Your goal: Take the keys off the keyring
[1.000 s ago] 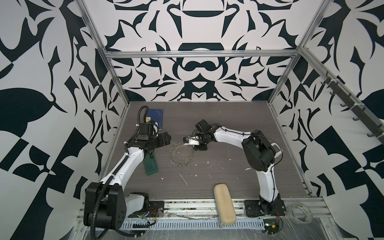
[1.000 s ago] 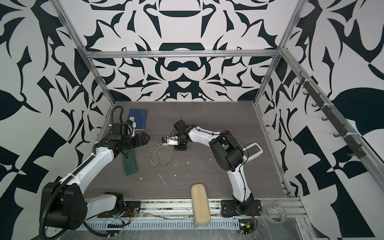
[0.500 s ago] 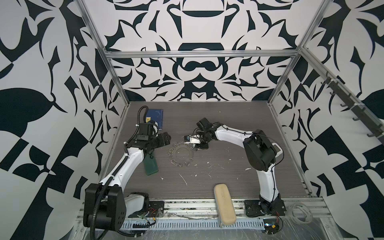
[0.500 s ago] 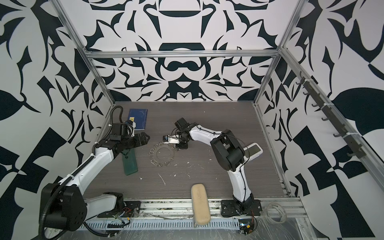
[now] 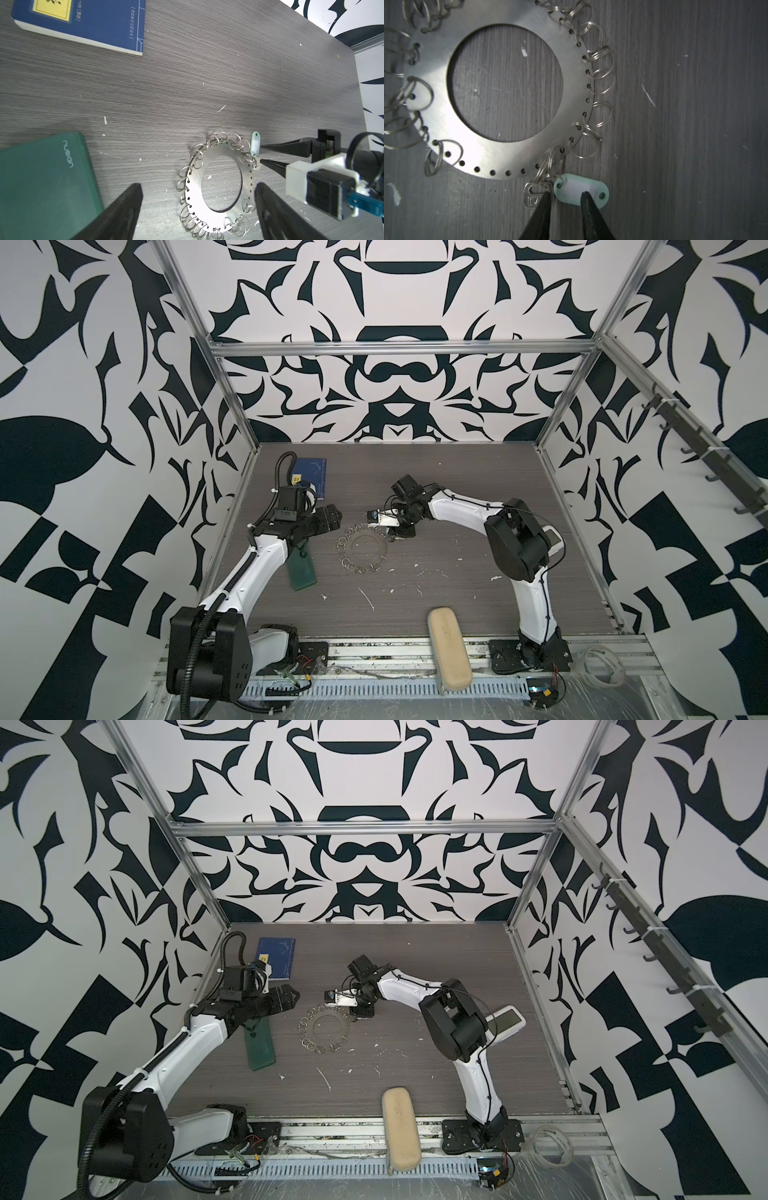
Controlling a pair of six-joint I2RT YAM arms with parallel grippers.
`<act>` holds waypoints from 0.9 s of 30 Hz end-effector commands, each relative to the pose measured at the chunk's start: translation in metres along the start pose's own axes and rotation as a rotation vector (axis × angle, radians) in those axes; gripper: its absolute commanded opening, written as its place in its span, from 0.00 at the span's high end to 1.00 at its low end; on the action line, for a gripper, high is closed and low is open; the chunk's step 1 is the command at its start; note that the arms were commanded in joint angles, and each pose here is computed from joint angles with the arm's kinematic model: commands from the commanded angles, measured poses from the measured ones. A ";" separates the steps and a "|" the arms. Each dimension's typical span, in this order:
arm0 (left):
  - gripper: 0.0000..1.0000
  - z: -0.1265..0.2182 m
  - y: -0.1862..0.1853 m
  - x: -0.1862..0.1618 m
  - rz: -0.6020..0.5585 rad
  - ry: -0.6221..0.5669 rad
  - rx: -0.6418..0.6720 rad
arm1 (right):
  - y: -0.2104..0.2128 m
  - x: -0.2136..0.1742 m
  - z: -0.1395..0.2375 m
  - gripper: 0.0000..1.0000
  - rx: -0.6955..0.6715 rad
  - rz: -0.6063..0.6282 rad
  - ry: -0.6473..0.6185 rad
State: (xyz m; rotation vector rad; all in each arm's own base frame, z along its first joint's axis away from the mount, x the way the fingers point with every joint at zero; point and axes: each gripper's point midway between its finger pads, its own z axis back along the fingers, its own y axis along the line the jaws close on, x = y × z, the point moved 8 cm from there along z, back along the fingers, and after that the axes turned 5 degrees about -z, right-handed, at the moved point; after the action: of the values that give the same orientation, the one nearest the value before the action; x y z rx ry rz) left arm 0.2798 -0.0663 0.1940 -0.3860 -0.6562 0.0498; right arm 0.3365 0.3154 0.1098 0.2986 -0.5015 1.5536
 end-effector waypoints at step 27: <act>0.12 0.005 0.002 -0.008 -0.019 0.013 0.022 | -0.002 0.024 -0.005 0.82 0.032 0.011 -0.063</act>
State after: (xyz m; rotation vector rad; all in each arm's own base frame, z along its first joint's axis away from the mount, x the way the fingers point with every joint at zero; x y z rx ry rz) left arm 0.2790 -0.0655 0.1961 -0.3784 -0.6669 0.0433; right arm 0.3375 0.3307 0.1049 0.3389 -0.5044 1.5693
